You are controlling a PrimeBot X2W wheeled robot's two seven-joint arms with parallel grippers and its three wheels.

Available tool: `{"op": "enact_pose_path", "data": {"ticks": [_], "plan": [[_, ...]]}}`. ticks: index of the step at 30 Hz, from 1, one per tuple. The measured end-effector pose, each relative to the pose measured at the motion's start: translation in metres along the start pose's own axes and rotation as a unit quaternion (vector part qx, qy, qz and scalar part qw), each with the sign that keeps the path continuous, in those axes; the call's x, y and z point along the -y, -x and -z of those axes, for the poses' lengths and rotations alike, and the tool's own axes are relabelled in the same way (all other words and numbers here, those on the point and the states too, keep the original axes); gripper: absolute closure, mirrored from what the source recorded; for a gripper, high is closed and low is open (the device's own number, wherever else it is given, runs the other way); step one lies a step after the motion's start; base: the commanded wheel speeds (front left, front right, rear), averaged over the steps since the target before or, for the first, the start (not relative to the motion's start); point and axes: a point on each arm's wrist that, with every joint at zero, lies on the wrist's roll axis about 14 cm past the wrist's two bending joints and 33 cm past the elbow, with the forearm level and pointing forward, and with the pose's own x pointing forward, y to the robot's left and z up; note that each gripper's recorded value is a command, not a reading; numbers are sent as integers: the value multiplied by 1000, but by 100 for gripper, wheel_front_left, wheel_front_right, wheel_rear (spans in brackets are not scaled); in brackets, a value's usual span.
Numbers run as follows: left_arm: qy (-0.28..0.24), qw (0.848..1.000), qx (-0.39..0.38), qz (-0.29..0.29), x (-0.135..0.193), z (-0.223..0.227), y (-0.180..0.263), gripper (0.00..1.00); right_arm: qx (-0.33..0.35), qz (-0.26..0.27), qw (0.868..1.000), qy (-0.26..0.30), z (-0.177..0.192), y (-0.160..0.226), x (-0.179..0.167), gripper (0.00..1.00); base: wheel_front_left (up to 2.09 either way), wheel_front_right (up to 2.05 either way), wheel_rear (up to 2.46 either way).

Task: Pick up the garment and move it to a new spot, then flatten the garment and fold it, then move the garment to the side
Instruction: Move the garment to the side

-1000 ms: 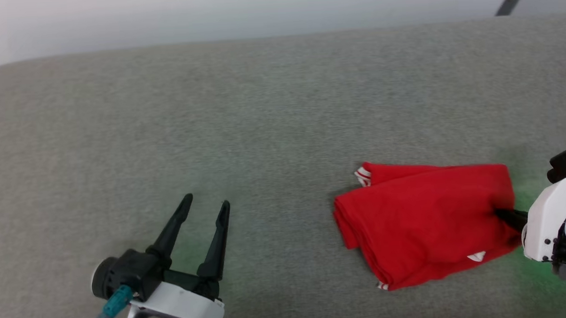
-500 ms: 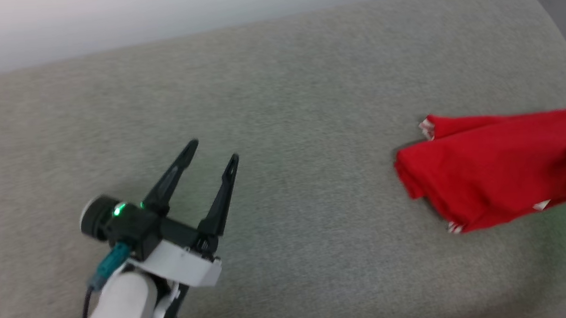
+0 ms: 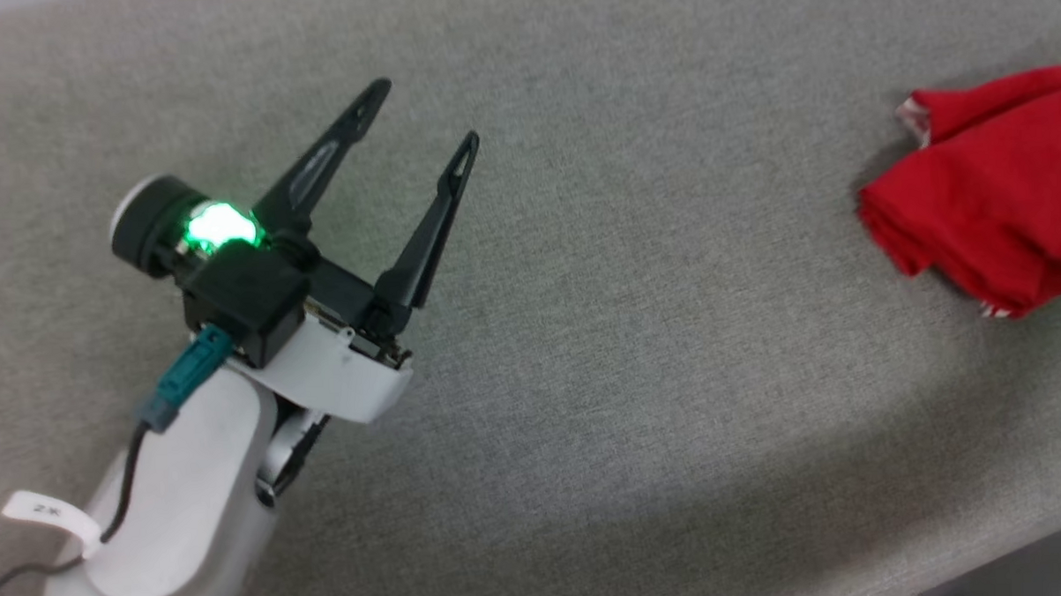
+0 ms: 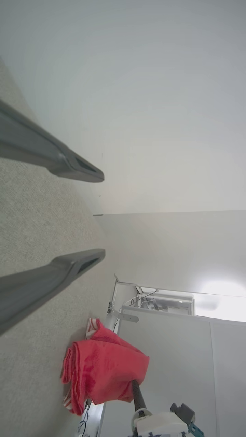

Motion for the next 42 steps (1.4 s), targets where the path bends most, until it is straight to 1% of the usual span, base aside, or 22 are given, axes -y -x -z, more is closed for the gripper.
{"op": "enact_pose_path", "data": {"ticks": [3,9,15,17,18,19,20,21,22,27,31,34,36,39,42], "plan": [[1,1000,-5,5,-5,12,-3,0,8,22,1000,7,-1,-10,8,100,0,0,0],[5,1000,-19,4,-14,34,-1,0,-9,47,998,43,18,-24,11,100,0,0,0],[11,999,-35,1,-20,52,5,0,-23,48,998,44,39,-36,-1,100,0,0,0],[12,999,-38,-1,-22,55,6,0,-23,48,997,56,42,-38,-3,100,0,0,0],[12,999,-39,-2,-23,57,6,0,-23,48,997,63,43,-38,-2,83,0,0,0],[12,999,-40,-5,-25,58,7,0,-19,50,997,63,43,-39,-1,55,0,0,0],[11,999,-41,-7,-27,58,8,0,-17,52,997,62,42,-39,-1,6,0,0,0],[11,999,-41,-10,-28,58,8,0,-15,52,996,64,41,-40,-1,6,0,0,0],[10,999,-42,-12,-30,58,9,0,-13,52,996,68,39,-40,-1,0,0,0,0],[17,998,-51,-32,-30,56,16,0,8,51,996,77,25,-34,4,0,0,0,0],[28,996,-58,-55,-27,52,28,0,27,30,995,91,13,-30,-9,0,0,0,0],[36,994,-64,-77,-25,47,40,0,43,-7,994,104,10,-26,-35,0,0,0,0],[37,992,-74,-93,-24,45,52,0,50,-36,992,113,15,-21,-54,0,0,0,0],[47,988,-81,-124,-22,40,71,0,66,-76,990,95,22,-11,-82,0,0,0,0],[50,982,-89,-159,-24,33,94,0,82,-118,986,88,29,2,-109,0,0,0,0]]}}
